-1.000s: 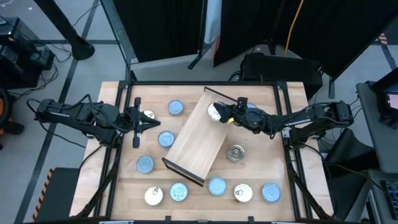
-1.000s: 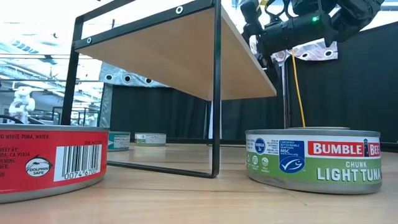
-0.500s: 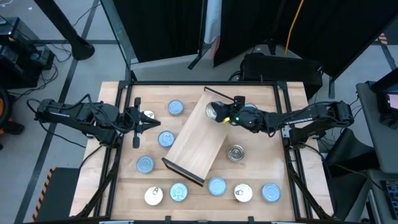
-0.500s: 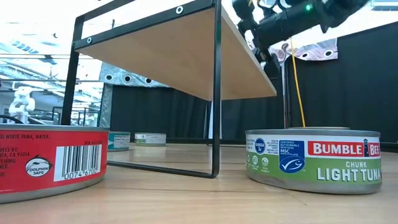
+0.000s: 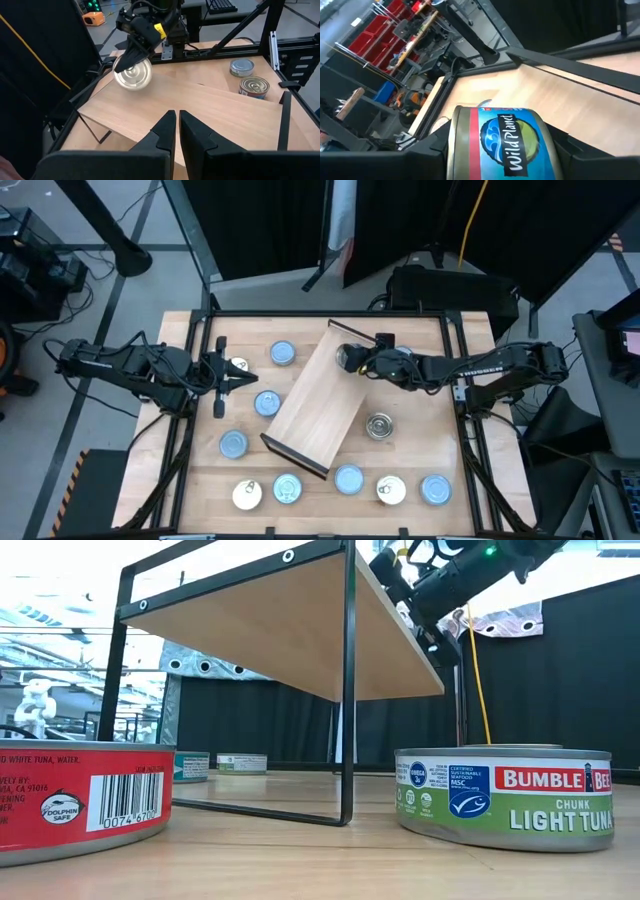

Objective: Stack canned seafood by type on shelf
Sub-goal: Put the blue tuna can on the shelf

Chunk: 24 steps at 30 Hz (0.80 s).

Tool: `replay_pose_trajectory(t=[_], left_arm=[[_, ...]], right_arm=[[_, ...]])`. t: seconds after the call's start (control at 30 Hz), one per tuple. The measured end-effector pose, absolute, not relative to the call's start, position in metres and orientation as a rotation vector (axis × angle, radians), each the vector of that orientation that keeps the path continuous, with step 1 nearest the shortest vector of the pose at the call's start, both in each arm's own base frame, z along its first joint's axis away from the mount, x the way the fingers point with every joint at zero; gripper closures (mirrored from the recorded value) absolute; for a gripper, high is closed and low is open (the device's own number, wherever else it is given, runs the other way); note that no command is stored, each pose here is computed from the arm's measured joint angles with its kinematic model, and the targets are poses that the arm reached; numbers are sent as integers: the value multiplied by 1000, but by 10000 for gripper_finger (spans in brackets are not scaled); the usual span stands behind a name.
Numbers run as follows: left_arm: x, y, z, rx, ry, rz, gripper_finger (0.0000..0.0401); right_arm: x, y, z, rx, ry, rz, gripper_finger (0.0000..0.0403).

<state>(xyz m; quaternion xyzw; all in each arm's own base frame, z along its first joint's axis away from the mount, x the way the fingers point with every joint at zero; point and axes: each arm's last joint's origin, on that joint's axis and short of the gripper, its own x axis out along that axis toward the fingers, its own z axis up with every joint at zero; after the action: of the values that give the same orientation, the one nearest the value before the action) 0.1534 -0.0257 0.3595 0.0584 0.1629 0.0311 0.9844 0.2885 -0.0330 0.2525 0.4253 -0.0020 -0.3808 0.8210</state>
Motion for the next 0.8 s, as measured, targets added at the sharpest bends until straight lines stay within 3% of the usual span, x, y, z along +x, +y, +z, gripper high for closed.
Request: replay_pose_trajectory(t=[0.2, 0.8], left_arm=[[153, -26, 360, 117, 326, 63, 373], [153, -26, 360, 117, 324, 63, 373]], right_arm=[[287, -33, 250, 902, 23, -827, 208], [286, -38, 249, 749, 80, -842, 42]])
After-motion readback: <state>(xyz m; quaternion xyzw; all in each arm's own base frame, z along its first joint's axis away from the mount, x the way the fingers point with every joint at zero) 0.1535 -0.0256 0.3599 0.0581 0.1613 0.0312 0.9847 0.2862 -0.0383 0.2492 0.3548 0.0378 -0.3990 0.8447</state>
